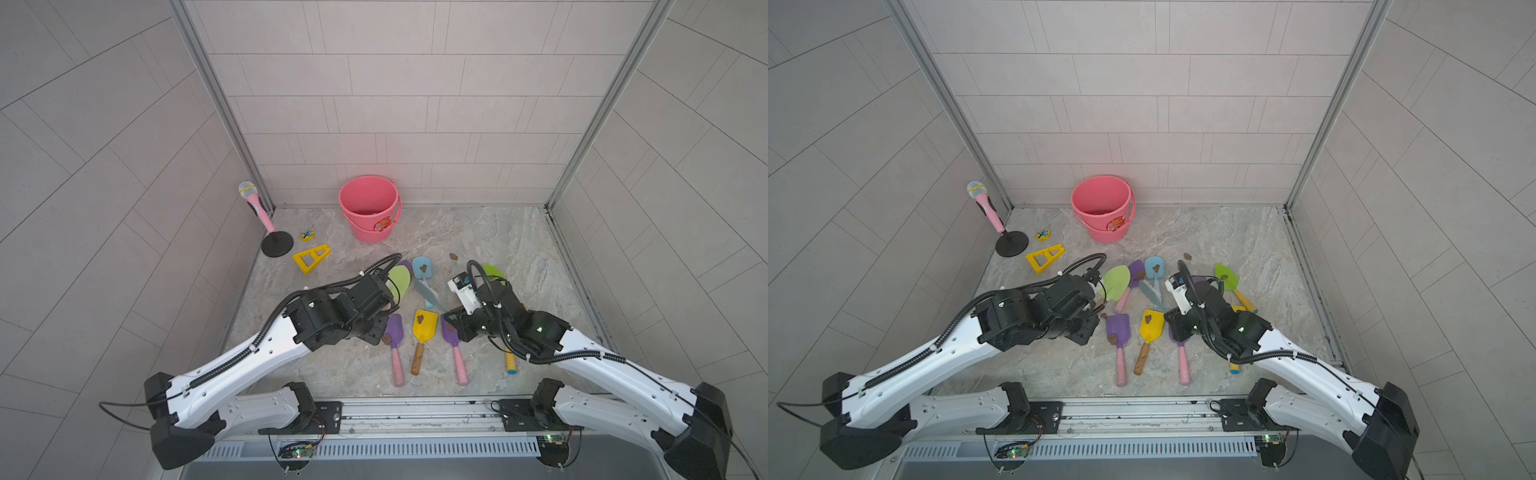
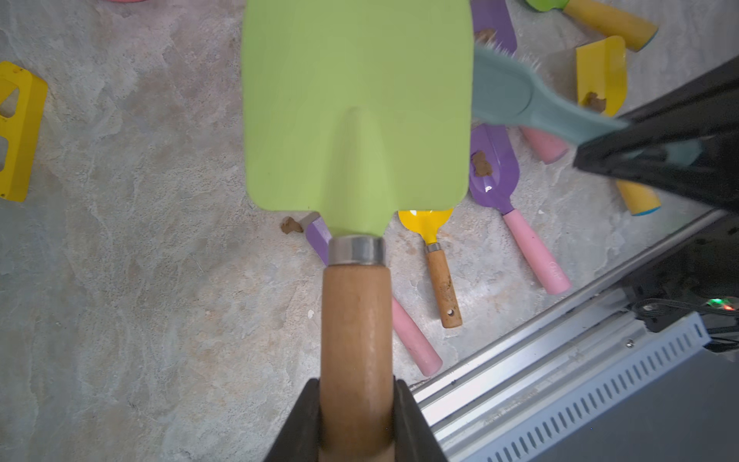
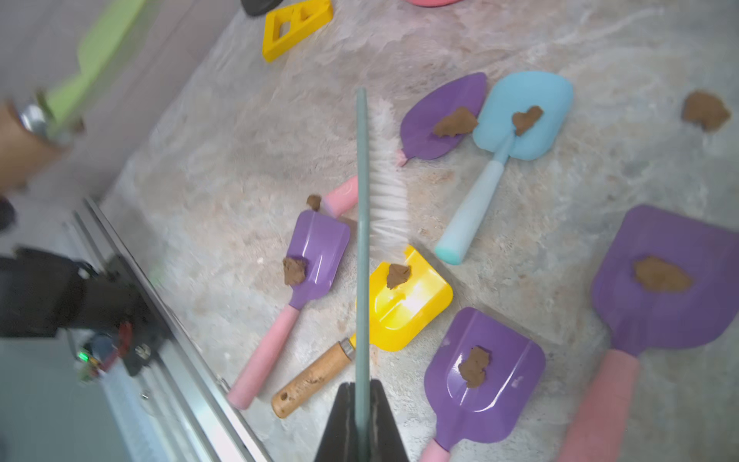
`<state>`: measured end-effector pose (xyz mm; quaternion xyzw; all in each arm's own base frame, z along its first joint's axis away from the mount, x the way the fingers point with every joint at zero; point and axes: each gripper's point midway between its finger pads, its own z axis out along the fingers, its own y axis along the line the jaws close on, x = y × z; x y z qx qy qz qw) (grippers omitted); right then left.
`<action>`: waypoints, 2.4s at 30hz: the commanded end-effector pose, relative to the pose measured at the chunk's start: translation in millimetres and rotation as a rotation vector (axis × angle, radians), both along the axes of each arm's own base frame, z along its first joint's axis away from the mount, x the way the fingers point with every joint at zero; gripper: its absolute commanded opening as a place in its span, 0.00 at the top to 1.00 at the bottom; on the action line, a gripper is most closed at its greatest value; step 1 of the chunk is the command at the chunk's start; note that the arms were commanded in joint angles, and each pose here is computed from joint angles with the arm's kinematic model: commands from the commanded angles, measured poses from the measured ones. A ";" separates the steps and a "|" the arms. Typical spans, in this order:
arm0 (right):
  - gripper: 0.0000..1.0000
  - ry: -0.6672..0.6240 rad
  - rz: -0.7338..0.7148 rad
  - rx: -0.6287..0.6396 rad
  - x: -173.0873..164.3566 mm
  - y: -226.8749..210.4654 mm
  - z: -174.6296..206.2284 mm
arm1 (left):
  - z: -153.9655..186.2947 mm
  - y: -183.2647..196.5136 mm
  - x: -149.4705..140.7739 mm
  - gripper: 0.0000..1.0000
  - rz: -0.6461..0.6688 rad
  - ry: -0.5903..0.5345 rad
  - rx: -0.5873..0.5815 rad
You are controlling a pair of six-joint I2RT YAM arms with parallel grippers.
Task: Brush the soil off the hand trowel and place it into the bucket
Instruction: Brush off the soil from the hand trowel.
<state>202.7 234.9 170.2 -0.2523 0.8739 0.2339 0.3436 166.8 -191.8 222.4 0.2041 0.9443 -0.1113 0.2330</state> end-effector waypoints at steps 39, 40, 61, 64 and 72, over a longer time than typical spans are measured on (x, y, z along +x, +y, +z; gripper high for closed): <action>1.00 -0.864 0.337 -0.919 24.9 34.2 -2.1 | -10.0 21.9 -21.4 1.00 0.049 0.288 -0.077; 1.00 -0.877 0.368 -0.899 19.0 41.3 -1.3 | -11.3 24.1 -18.6 1.00 0.060 0.280 -0.062; 1.00 -0.980 0.403 -0.919 29.0 66.4 29.6 | -37.7 23.8 -27.3 1.00 0.039 0.378 -0.011; 1.00 -0.898 0.317 -0.872 48.6 44.2 20.9 | -33.3 25.8 -26.5 1.00 0.047 0.361 -0.018; 1.00 -0.656 0.134 -0.692 58.5 17.5 -3.4 | -21.1 31.2 -15.3 1.00 0.083 0.287 -0.043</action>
